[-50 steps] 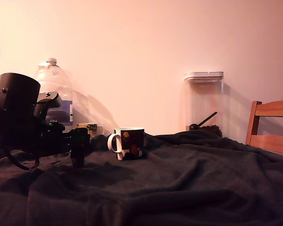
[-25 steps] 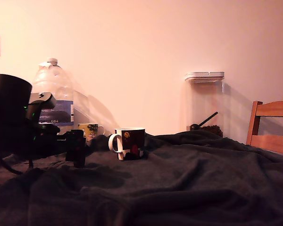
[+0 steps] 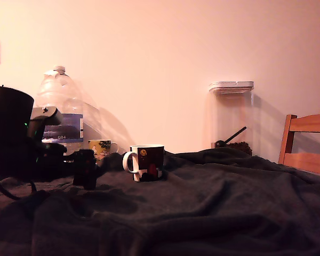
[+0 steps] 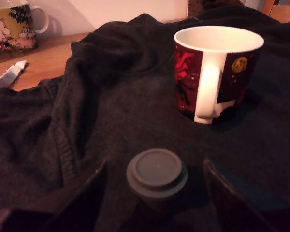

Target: Pick up the coffee capsules from the table one by one and drop them inside the nearest coffee cup

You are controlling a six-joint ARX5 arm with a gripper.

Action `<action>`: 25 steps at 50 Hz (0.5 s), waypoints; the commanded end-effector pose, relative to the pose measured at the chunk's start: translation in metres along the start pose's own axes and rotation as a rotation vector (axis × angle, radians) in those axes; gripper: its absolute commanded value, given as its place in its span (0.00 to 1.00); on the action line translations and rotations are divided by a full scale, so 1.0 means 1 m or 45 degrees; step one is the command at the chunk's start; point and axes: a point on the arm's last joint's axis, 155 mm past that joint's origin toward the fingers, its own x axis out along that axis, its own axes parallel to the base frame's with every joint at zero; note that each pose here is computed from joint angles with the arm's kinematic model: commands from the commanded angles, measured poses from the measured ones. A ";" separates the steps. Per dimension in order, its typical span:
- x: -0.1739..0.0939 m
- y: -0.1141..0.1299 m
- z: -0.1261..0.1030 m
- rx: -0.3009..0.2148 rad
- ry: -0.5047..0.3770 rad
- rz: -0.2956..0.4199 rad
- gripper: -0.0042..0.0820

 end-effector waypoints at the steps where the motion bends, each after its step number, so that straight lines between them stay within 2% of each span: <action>1: -0.002 -0.002 -0.018 0.006 0.045 -0.008 0.71; 12: 0.002 -0.002 -0.019 0.005 0.045 -0.017 0.71; 25: 0.010 -0.004 -0.024 0.008 0.094 -0.038 0.71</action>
